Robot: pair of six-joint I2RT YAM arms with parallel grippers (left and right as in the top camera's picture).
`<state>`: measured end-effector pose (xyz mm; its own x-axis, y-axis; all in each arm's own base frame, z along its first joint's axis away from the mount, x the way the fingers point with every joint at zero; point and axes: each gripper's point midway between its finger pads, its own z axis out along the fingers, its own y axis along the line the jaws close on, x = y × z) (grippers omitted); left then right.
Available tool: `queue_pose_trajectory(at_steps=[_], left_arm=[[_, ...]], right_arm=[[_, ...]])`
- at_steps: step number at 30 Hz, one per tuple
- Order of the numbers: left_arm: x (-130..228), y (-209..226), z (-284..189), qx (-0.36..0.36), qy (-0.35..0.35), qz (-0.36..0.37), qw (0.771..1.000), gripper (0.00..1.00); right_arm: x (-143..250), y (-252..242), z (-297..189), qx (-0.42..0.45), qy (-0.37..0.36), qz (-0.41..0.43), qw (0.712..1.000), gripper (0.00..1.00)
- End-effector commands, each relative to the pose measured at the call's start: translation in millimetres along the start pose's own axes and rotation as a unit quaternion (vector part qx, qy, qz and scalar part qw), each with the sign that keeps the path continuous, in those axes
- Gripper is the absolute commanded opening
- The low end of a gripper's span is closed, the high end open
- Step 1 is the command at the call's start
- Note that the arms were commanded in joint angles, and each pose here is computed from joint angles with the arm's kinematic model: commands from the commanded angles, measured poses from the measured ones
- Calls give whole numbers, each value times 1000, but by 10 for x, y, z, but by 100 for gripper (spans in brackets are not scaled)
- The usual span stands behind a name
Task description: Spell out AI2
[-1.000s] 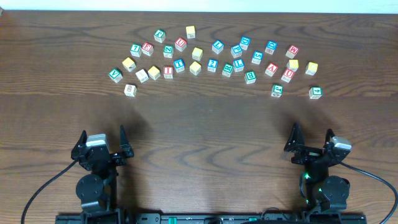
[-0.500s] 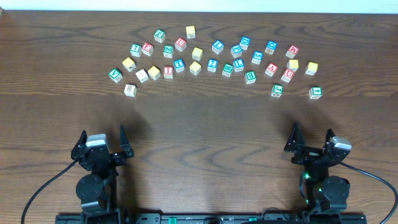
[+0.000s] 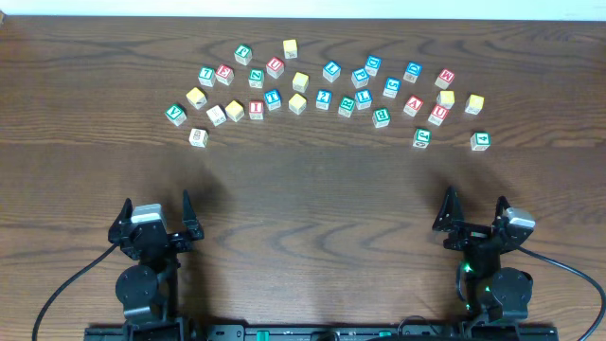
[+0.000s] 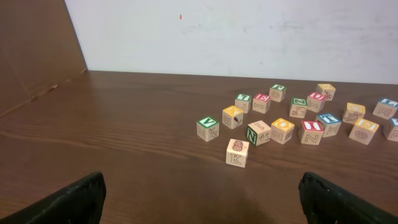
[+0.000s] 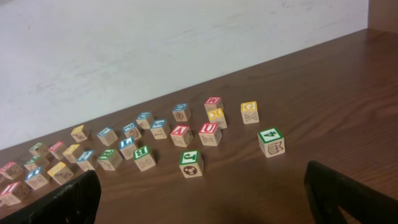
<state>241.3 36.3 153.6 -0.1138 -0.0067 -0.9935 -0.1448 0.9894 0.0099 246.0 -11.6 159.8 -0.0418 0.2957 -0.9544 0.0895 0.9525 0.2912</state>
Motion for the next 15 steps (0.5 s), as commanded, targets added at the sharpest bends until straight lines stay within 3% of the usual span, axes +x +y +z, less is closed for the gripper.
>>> queue_pose_trajectory(at_steps=[1,15], left_arm=[[157,1,19,-1,18,-4,1000,98],[146,2,20,-1,16,-4,1000,98]], right_arm=[[-5,-33,0,8,-4,-6,1000,99],[-6,-32,0,8,-4,-41,999,99]])
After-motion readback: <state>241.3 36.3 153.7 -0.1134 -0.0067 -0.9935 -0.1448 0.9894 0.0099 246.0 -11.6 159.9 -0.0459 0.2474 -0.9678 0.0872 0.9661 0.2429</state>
